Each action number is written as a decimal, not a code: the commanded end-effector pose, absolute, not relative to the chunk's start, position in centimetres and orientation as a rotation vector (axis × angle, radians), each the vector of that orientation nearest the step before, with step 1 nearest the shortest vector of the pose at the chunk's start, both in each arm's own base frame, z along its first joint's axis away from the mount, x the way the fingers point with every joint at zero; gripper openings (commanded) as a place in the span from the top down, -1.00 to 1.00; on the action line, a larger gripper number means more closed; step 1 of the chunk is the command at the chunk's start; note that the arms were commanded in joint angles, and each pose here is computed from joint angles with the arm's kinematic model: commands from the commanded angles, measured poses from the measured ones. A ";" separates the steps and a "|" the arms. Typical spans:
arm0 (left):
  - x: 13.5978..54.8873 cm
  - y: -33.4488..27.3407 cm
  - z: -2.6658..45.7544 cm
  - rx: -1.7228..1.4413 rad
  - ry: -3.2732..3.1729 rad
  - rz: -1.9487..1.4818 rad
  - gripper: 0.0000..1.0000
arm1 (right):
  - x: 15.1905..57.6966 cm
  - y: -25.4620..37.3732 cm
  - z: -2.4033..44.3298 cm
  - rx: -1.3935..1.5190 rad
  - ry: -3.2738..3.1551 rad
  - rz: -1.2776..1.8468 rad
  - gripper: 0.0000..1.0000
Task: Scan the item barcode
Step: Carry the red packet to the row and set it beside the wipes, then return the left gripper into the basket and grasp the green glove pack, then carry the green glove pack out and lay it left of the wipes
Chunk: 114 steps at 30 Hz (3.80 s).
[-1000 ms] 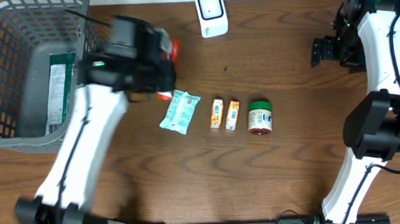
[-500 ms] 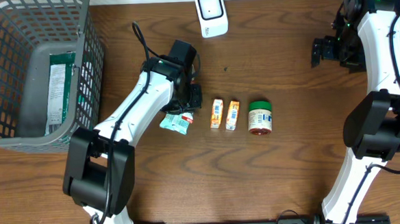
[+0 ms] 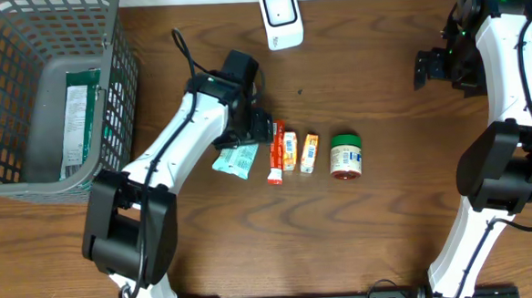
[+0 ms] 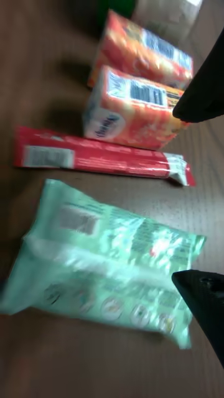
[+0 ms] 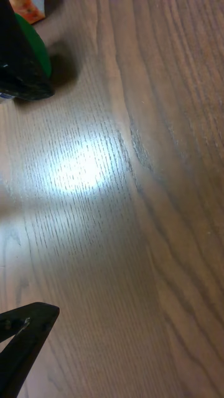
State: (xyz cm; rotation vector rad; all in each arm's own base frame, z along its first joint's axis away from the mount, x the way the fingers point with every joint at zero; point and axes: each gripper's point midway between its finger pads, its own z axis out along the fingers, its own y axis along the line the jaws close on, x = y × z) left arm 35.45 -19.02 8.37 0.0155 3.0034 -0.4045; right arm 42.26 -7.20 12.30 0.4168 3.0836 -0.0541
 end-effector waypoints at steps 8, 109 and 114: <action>42.7 -5.4 31.3 -0.187 2.381 -0.244 -0.53 | 42.5 -7.4 12.5 0.408 3.076 -0.064 -0.99; 33.1 -4.1 28.3 -0.214 2.586 -0.265 0.86 | 42.5 -7.4 12.5 0.408 3.075 -0.064 -0.99; 33.7 -7.2 19.3 -0.198 2.734 -0.172 0.85 | 42.5 -7.4 12.5 0.407 3.076 -0.064 -0.98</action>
